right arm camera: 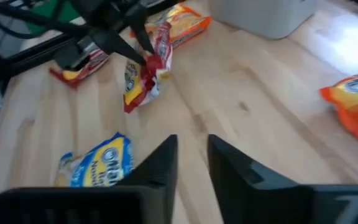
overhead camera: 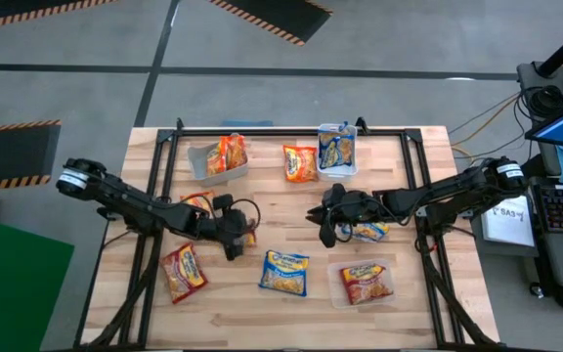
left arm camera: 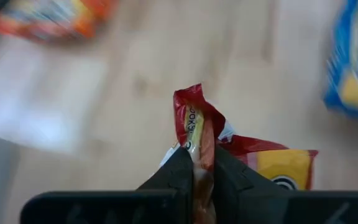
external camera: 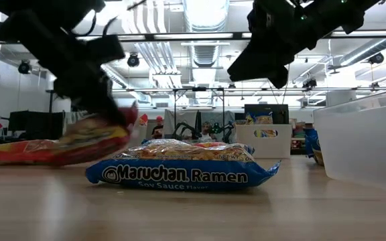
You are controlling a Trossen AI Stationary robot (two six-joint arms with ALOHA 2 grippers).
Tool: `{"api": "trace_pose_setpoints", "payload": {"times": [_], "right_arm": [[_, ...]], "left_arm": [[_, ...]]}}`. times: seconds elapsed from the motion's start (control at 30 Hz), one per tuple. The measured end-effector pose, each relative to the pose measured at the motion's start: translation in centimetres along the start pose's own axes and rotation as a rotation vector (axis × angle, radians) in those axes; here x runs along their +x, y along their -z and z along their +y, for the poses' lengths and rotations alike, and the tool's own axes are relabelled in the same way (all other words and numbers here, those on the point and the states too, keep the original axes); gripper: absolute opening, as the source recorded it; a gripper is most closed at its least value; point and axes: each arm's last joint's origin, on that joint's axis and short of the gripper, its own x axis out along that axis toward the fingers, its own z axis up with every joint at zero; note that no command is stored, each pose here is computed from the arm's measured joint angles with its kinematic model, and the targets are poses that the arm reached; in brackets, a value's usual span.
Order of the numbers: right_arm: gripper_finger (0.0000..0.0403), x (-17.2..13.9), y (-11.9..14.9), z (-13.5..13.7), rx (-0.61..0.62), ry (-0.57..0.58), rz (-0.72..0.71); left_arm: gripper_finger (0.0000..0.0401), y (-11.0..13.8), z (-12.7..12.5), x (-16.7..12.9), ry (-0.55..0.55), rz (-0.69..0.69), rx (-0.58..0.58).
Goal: Sort Maruchan noodles
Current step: Put the red noodle pack into the transparent bin
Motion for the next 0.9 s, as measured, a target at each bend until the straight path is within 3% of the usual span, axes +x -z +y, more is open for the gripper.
{"api": "trace_pose_setpoints", "payload": {"times": [0.2,0.4,0.6,0.9], "right_arm": [[0.0172,0.0,-0.5,0.0,0.006,0.026,-0.061],[0.0228,0.0,-0.9,0.3,-0.021,0.007,-0.103],[0.0248,-0.1,-1.4,0.5,-0.028,-0.017,-0.159],[0.0240,-0.2,-1.9,0.7,-0.031,-0.036,-0.206]], "left_arm": [[0.0008,-2.2,0.2,-0.5,-0.154,-0.241,-0.104],[0.0010,-4.2,-0.2,-0.7,-0.155,-0.425,-0.094],[0.0009,-5.4,-0.4,-0.6,-0.160,-0.541,-0.084],[0.0008,-5.6,-0.5,1.0,-0.185,-0.581,-0.111]]}}
